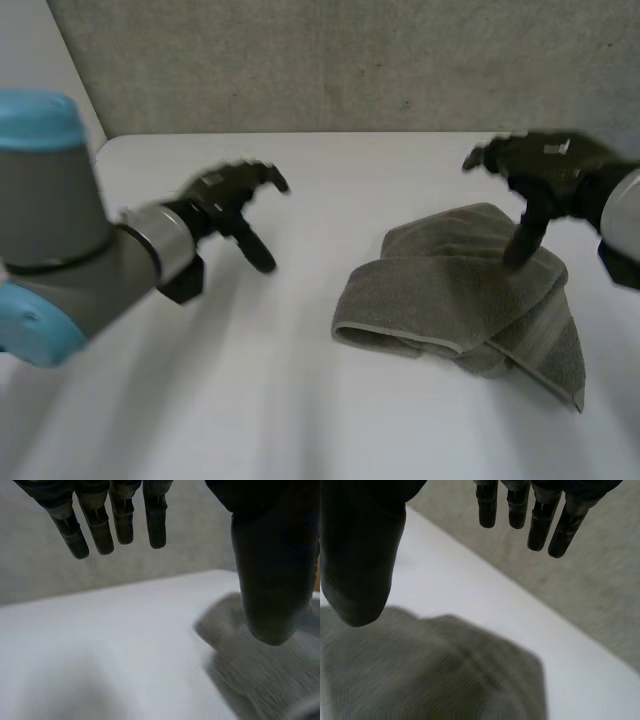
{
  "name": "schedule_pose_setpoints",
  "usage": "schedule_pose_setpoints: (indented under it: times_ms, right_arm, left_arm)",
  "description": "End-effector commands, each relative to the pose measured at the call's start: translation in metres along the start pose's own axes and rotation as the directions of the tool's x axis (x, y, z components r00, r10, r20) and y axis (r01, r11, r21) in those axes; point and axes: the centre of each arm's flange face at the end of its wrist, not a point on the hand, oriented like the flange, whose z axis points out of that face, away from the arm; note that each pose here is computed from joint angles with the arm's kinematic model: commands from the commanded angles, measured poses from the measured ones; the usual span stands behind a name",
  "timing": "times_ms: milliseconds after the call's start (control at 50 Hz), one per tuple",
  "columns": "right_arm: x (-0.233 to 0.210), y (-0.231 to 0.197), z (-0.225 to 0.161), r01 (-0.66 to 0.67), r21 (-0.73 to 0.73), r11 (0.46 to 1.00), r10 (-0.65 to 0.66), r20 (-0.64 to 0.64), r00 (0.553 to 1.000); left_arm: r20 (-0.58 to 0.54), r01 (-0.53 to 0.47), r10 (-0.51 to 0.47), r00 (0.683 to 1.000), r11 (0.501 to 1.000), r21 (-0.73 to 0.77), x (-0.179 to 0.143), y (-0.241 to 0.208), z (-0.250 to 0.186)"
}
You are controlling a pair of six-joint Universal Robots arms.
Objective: Fold the towel.
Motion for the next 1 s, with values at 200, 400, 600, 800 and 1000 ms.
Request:
schedule_pose_setpoints:
  times_ms: [200, 400, 600, 800, 1000]
  right_arm:
    - [-0.038, 0.124, 0.029, -0.196, -0.075, 0.978, 0.197, 0.016, 0.980]
    - [-0.043, 0.152, 0.049, -0.253, -0.105, 0.962, 0.255, 0.013, 0.967]
    - [-0.043, 0.152, 0.061, -0.252, -0.028, 0.967, 0.252, 0.003, 0.968]
    - [-0.045, 0.137, 0.066, -0.288, 0.043, 0.957, 0.287, 0.033, 0.957]
    - [-0.017, 0.007, 0.106, -0.122, 0.397, 0.910, 0.103, 0.070, 0.992]
  left_arm:
    - [-0.177, -0.046, 0.028, 0.984, 0.994, -0.094, 0.043, 0.094, 0.041]
    - [-0.212, -0.056, 0.042, 0.976, 0.996, -0.064, 0.054, 0.110, 0.053]
    - [-0.231, -0.070, 0.046, 0.972, 0.993, -0.097, 0.064, 0.130, 0.057]
    - [-0.130, -0.074, 0.068, 0.989, 0.997, -0.038, 0.057, 0.117, 0.065]
    - [-0.057, -0.253, 0.295, 0.954, 0.892, 0.375, 0.070, -0.015, 0.087]
